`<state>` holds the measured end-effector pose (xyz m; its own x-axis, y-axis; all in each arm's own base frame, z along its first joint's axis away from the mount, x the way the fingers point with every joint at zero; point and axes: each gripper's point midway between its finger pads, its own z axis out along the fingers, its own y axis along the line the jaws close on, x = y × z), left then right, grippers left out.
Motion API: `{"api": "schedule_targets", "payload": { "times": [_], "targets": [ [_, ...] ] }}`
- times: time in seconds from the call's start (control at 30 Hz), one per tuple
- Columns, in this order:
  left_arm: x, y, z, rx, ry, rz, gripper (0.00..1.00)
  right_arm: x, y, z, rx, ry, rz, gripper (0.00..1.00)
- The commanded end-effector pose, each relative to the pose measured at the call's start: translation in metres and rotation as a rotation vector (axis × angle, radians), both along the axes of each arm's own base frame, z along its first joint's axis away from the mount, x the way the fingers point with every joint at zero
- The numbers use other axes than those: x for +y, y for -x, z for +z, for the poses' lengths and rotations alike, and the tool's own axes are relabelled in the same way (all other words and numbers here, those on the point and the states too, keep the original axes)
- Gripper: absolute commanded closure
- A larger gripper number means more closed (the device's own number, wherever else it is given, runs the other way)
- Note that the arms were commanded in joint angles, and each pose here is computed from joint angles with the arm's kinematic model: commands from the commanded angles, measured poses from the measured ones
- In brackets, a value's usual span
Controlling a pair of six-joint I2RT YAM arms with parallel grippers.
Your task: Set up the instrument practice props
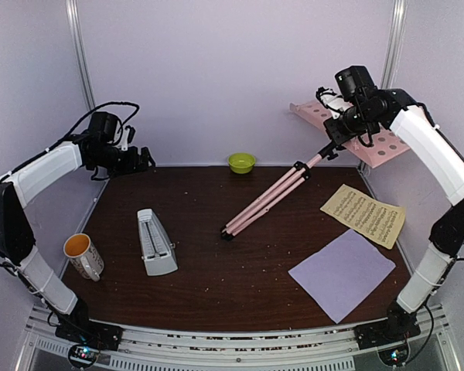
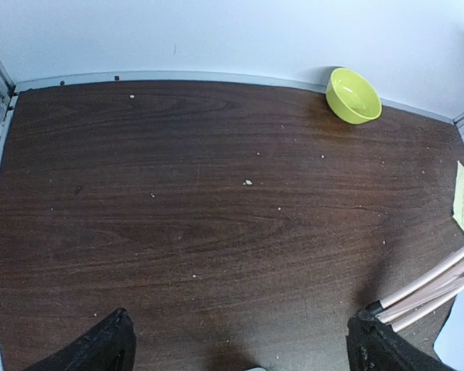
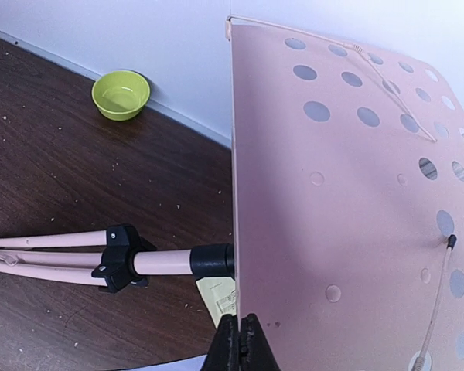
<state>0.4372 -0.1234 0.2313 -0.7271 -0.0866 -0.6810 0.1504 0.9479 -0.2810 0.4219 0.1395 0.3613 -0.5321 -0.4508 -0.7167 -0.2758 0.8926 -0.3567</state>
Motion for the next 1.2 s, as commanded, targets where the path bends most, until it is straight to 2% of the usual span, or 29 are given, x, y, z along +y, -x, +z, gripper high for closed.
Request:
{"api": "schedule_targets", "payload": {
  "times": [0.0, 0.27, 0.53, 0.73, 0.9, 1.17],
  "targets": [
    [-0.017, -0.002, 0.021, -0.11, 0.006, -0.094, 0.02, -0.004, 0.025, 0.166, -0.537, -0.06, -0.009, 1.0],
    [-0.058, 0.013, 0.01, -0.151, 0.01, -0.205, 0.02, 0.012, 0.063, 0.216, -0.698, -0.06, 0.066, 1.0],
    [-0.142, 0.041, 0.018, -0.292, -0.007, -0.404, 0.02, 0.032, 0.092, 0.244, -0.806, 0.005, 0.117, 1.0],
    [-0.202, 0.056, 0.037, -0.409, -0.062, -0.527, 0.07, 0.044, 0.103, 0.255, -0.837, 0.05, 0.138, 1.0],
    [-0.237, 0.059, 0.045, -0.464, -0.104, -0.525, 0.18, 0.05, 0.108, 0.26, -0.839, 0.067, 0.122, 1.0],
    [-0.283, 0.058, 0.053, -0.56, -0.121, -0.538, 0.22, 0.065, 0.12, 0.265, -0.858, 0.045, 0.134, 1.0]
  ]
}}
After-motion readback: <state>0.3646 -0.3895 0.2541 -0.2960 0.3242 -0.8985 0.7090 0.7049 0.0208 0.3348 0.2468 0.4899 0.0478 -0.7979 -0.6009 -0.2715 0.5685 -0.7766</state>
